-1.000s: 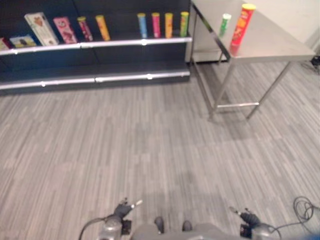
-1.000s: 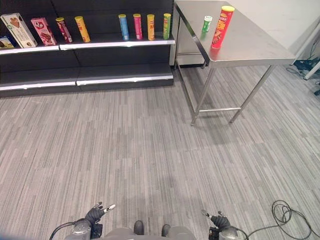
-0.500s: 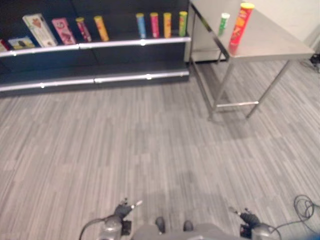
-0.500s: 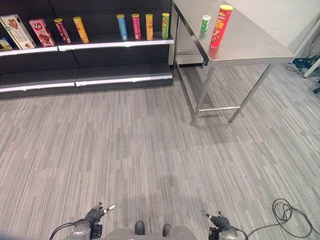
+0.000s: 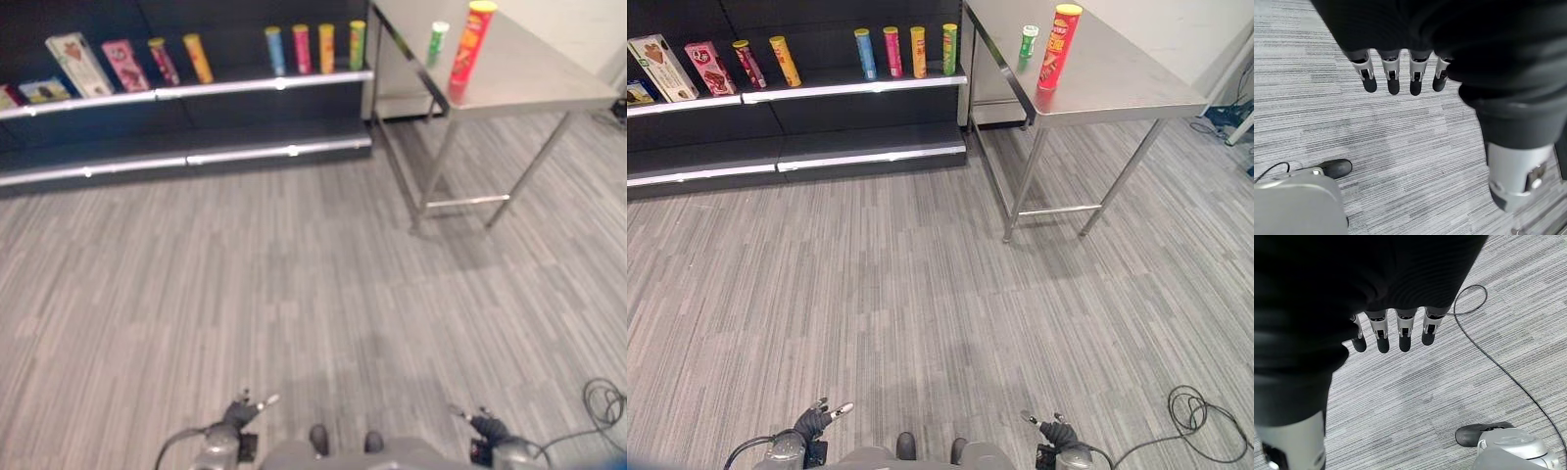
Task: Put the goods on the table back onto the shelves and tidy them up.
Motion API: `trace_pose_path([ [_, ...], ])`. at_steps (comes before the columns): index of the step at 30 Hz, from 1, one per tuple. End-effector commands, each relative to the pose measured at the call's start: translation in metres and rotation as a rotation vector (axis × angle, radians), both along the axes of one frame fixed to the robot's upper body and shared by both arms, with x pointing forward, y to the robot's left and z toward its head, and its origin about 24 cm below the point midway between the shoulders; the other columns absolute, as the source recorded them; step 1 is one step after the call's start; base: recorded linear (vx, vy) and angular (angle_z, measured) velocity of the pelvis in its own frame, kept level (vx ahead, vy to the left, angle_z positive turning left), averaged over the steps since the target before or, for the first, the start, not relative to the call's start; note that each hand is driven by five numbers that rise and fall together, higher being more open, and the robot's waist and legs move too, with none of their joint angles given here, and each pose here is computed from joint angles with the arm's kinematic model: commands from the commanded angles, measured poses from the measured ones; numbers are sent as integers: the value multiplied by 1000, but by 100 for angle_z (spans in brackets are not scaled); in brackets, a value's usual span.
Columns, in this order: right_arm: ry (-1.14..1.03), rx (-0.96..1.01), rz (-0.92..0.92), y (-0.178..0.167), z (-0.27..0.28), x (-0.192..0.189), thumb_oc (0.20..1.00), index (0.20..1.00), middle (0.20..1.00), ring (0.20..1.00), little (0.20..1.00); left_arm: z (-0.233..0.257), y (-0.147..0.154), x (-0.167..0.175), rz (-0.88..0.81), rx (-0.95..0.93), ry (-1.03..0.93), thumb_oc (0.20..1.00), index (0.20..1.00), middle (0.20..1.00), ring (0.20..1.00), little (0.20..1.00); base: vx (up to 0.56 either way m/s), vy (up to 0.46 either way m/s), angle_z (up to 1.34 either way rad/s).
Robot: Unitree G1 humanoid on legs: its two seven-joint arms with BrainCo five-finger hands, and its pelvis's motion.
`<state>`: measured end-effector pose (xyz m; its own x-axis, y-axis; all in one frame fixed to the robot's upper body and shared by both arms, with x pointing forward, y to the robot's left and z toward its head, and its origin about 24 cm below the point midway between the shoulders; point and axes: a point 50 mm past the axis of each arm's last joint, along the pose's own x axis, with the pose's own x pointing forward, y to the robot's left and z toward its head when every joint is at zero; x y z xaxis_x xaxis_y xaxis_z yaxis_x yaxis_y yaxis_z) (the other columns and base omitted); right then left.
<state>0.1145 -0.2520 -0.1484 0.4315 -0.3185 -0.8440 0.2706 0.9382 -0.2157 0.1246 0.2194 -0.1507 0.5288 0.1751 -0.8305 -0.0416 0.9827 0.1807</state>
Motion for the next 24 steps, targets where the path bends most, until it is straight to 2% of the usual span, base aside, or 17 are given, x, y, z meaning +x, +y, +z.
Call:
trace_pose_path([
  [1, -27, -32, 2, -11, 6, 9, 1000, 1000, 1000, 1000, 1000, 8, 10, 16, -36, 51, -54, 1000, 1000, 1000, 1000, 1000, -10, 18, -5],
  [24, -45, -43, 23, -12, 10, 18, 1000, 1000, 1000, 1000, 1000, 10, 14, 19, -7, 50, -66, 1000, 1000, 1000, 1000, 1000, 12, 29, -4],
])
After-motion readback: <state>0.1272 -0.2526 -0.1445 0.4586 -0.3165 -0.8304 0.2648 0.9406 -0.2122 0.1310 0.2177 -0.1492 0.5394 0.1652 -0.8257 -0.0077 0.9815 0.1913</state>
